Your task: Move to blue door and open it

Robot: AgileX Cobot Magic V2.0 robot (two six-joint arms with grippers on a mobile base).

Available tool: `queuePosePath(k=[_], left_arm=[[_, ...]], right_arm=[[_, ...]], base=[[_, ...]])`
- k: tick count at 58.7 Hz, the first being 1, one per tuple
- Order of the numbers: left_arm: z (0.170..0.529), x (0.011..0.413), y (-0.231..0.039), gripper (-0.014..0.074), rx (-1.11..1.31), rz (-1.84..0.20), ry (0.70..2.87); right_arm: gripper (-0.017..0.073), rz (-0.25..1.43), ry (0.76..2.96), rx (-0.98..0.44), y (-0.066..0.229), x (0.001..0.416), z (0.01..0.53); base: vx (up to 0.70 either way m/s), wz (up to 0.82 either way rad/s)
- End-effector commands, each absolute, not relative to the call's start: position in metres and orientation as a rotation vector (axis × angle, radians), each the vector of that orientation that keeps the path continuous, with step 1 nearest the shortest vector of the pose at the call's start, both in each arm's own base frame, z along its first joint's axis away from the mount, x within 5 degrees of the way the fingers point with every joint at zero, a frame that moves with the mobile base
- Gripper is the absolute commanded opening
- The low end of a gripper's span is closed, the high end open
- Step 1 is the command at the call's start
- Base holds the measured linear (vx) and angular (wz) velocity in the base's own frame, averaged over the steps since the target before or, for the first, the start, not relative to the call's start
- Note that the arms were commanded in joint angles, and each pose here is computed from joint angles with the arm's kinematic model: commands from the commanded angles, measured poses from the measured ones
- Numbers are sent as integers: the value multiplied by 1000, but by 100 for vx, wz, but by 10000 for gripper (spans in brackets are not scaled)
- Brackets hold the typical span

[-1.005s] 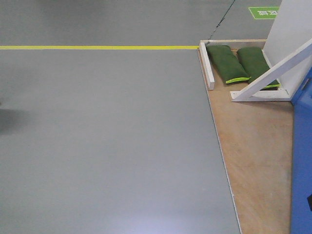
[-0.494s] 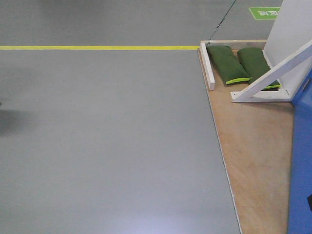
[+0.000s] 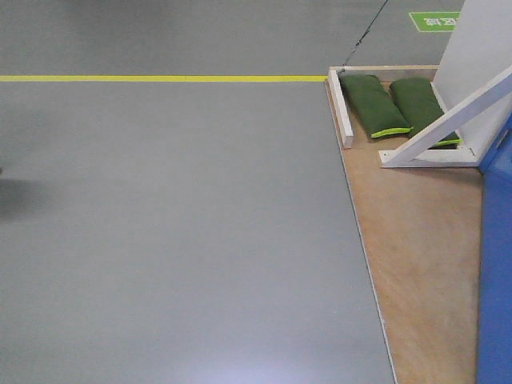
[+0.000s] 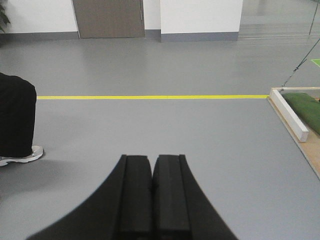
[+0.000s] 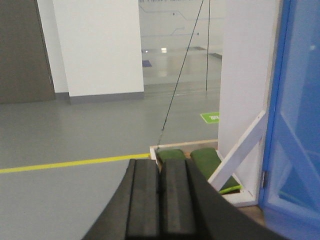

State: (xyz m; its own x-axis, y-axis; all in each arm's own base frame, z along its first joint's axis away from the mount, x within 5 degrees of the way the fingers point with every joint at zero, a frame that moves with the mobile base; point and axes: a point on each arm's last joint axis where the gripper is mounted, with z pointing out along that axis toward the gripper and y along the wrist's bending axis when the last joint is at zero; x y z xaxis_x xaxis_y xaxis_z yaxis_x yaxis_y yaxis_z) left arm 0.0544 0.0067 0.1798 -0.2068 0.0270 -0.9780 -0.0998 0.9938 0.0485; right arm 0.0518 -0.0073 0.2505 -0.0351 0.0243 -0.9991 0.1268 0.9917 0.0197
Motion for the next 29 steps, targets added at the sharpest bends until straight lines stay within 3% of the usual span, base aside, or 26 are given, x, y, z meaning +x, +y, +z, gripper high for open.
queuePosePath(k=[1,19,29], left_arm=[[197,54,6,73,-52,108,1650],[197,54,6,73,-52,108,1650],[197,54,6,73,-52,108,1650]], right_arm=[[8,-98,1491,100,-8,57,300],[8,-87,1463,105,-15,119,417],[8,12,1369,158,-16,146,478]], base=[[0,0],[0,0],[0,0]])
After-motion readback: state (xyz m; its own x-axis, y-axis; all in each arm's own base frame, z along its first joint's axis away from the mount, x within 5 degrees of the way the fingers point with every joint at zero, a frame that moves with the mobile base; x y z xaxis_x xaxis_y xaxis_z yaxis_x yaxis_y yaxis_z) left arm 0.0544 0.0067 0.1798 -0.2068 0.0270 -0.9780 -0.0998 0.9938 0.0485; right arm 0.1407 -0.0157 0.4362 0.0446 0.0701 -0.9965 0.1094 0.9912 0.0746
